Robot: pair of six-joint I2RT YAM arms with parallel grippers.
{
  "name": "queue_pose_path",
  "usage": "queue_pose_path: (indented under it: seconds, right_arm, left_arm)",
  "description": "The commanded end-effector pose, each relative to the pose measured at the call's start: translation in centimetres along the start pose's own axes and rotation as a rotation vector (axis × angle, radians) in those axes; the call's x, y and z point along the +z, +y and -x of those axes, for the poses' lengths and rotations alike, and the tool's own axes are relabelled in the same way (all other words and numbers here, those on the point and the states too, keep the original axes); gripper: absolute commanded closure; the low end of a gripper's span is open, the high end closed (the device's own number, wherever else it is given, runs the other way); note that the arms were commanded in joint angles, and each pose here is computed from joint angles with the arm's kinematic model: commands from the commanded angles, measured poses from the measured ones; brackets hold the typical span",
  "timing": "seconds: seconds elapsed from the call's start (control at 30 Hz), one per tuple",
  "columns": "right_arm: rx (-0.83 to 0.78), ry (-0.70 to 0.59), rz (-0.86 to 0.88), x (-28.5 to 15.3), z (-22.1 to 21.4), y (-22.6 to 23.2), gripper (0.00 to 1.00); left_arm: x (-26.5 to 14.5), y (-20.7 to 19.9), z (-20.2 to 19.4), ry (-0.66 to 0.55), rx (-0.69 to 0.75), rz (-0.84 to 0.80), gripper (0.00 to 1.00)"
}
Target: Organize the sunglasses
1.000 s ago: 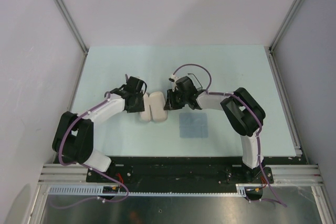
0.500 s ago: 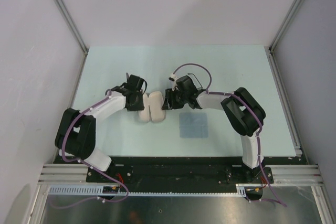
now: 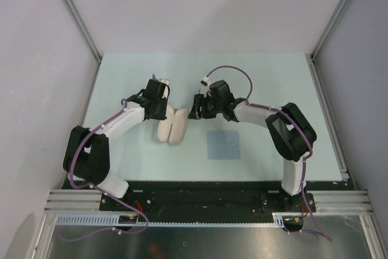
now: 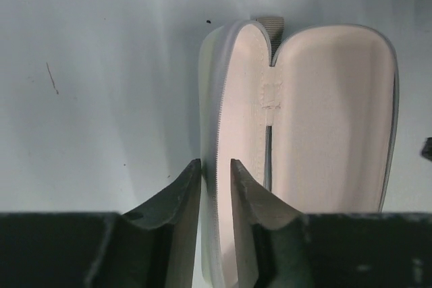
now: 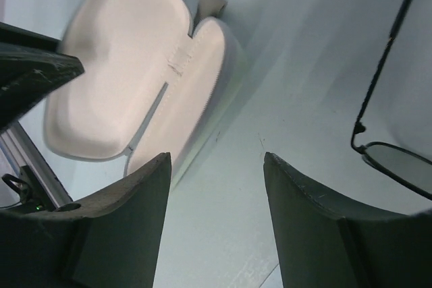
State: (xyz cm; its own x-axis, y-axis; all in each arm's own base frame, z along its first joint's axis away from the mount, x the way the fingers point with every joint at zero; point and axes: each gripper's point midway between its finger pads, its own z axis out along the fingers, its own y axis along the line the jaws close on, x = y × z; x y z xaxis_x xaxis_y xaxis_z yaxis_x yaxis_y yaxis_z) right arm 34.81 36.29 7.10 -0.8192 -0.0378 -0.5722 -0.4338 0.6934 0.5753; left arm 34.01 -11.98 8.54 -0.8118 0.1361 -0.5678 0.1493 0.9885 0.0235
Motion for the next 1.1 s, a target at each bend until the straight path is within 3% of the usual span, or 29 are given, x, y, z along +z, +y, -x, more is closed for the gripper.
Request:
queue_pose_path:
  seconds: [0.0, 0.43, 0.6, 1.07]
  right_arm:
    - [-0.019, -0.072, 0.025, -2.0, 3.0, 1.4, 0.38]
    - [-0.047, -0.129, 0.012, -4.5, 5.3, 1.5, 0.38]
    - [-0.065, -0.099, 0.015, -4.7, 4.5, 1.6, 0.38]
    - [-0.089, -0.077, 0.079, -4.6, 4.1, 2.8, 0.40]
  left_arm:
    - [-0.2, 0.5, 1.8, -0.049, 0.048, 0.016, 0.70]
    - [-0.5, -0.1, 3.5, -0.104, 0.131, -0.023, 0.99]
    - [-1.3, -0.6, 4.7, -0.155, 0.168, -0.044, 1.00]
    - [-5.1, -3.3, 7.5, -0.321, 0.546, -0.161, 1.00]
